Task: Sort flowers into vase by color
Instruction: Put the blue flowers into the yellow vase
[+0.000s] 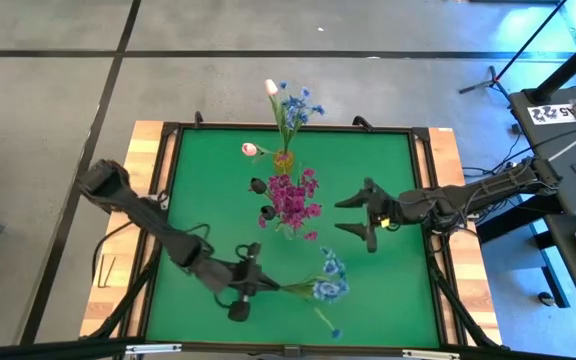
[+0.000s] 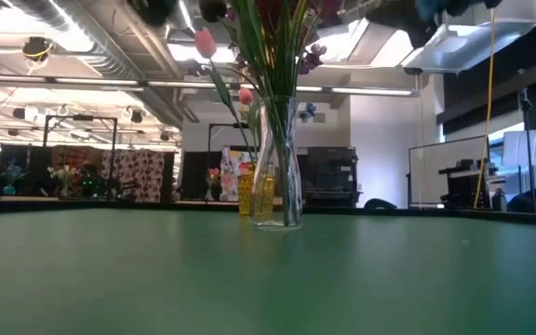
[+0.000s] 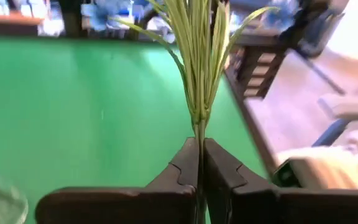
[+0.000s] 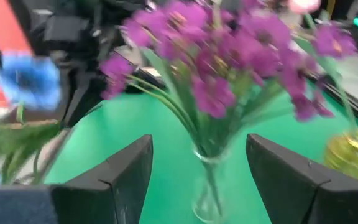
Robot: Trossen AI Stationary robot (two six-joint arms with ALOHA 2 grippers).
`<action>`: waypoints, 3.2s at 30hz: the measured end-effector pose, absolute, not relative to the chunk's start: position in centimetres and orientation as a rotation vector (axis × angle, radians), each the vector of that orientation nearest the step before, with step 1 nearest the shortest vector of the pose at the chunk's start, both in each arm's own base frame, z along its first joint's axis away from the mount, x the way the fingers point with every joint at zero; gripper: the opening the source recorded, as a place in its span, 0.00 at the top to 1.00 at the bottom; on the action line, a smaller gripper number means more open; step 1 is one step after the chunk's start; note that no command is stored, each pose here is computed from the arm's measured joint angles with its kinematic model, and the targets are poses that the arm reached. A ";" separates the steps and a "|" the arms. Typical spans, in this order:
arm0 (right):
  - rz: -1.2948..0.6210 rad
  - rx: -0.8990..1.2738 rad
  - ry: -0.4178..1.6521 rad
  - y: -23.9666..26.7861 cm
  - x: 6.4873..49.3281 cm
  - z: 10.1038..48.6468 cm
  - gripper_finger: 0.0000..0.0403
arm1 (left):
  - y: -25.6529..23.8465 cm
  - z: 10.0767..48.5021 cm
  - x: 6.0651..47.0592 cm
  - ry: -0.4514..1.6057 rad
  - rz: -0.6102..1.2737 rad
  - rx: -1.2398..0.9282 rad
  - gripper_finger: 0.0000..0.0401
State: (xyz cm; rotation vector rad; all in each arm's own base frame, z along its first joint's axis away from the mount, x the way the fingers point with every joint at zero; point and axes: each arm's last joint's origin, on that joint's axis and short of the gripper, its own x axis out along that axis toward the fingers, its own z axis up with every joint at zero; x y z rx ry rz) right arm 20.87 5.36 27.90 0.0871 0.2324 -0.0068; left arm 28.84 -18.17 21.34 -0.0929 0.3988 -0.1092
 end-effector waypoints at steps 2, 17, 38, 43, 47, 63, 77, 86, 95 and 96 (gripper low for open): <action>0.028 0.083 0.201 5.5 20.9 28.2 0.36 | -18.4 23.0 27.9 0.351 -0.132 -0.085 1.00; 0.181 0.047 -0.016 5.9 21.0 30.4 0.36 | -17.4 32.7 22.4 -0.042 -0.091 0.030 1.00; 0.161 -0.063 -0.206 5.4 27.7 35.9 0.36 | -9.2 36.5 24.4 -0.258 0.070 -0.057 1.00; 0.182 -0.069 -0.235 4.7 30.2 36.8 0.36 | -8.2 36.5 24.8 -0.258 0.097 -0.060 1.00; 0.191 -0.069 -0.279 4.9 31.7 37.0 0.36 | -7.8 36.6 24.9 -0.270 0.101 -0.061 1.00; 0.177 0.005 -0.372 4.3 34.6 37.6 0.36 | -7.5 36.0 25.7 -0.255 0.075 -0.049 1.00; 0.186 0.003 -0.302 4.3 34.9 37.0 0.55 | -6.7 35.5 26.8 -0.261 0.100 -0.064 1.00; 0.180 0.004 -0.304 4.3 34.9 37.1 0.82 | -6.7 35.5 26.7 -0.262 0.100 -0.065 1.00; 0.189 -0.006 -0.285 4.3 34.9 36.9 0.95 | -6.6 35.3 26.8 -0.242 0.127 -0.063 0.93; 0.190 -0.006 -0.283 4.3 34.9 36.9 0.93 | -6.6 35.3 26.7 -0.240 0.138 -0.064 0.91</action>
